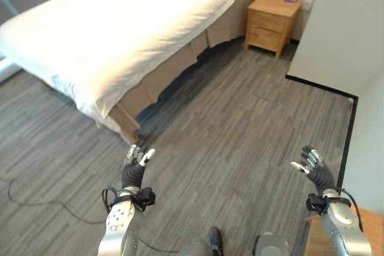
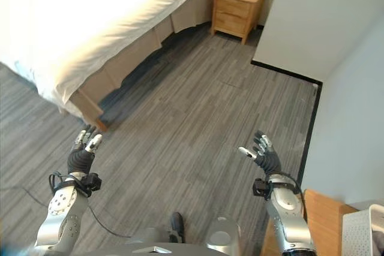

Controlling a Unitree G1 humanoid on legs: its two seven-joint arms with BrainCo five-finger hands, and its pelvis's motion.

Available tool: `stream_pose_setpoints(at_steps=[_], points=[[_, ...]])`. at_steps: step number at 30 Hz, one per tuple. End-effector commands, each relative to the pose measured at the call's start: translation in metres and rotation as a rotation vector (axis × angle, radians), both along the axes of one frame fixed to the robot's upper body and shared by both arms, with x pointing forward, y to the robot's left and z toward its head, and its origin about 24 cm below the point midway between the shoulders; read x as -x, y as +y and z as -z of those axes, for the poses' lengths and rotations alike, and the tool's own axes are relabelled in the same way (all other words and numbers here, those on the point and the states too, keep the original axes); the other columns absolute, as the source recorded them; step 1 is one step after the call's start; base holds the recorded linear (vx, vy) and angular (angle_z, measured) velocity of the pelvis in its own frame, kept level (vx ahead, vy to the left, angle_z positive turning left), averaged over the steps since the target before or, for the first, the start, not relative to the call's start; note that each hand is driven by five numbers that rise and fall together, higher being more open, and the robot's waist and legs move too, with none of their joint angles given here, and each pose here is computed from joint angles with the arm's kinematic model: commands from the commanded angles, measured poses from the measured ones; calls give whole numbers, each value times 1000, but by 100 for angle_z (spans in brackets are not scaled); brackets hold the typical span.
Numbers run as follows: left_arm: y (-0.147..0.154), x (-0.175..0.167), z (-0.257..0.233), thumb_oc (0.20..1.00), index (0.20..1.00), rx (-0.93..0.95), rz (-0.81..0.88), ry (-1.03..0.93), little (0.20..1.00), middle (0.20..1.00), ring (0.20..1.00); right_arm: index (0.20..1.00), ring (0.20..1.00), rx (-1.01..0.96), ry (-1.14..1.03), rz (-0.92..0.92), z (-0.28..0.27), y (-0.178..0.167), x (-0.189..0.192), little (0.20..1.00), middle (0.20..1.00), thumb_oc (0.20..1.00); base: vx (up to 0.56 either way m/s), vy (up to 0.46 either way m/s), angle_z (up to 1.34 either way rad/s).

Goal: Pick up bed clothes into laundry basket.

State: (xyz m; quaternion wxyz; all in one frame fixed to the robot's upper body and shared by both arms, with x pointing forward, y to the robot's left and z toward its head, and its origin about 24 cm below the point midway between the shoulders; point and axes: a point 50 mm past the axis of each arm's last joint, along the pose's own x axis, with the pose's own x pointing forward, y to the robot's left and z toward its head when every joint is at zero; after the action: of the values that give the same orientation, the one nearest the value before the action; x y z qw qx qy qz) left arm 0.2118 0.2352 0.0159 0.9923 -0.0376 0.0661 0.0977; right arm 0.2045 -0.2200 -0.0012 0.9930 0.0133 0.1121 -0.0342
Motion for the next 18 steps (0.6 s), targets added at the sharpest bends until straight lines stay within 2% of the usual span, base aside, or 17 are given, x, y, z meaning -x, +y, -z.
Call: stream_pose_setpoints(at_steps=[1, 6, 10, 18], points=[[18, 5, -27, 1000, 1000, -97, -31, -123, 1000, 1000, 1000, 1000, 1000, -63, -104, -20, -16, 6, -13, 1000, 1000, 1000, 34, -15, 90], [21, 16, -18, 1000, 1000, 0, -145, -116, 1000, 1000, 1000, 1000, 1000, -95, -96, -84, -15, 19, -21, 1000, 1000, 1000, 44, -74, 47], [11, 21, -8, 1000, 1000, 58, -125, -78, 1000, 1000, 1000, 1000, 1000, -24, -85, -123, -17, 16, -21, 1000, 1000, 1000, 27, -68, 16], [5, 15, -14, 1000, 1000, 85, -97, -118, 1000, 1000, 1000, 1000, 1000, -24, -78, -132, -14, 19, -20, 1000, 1000, 1000, 1, -37, 3]])
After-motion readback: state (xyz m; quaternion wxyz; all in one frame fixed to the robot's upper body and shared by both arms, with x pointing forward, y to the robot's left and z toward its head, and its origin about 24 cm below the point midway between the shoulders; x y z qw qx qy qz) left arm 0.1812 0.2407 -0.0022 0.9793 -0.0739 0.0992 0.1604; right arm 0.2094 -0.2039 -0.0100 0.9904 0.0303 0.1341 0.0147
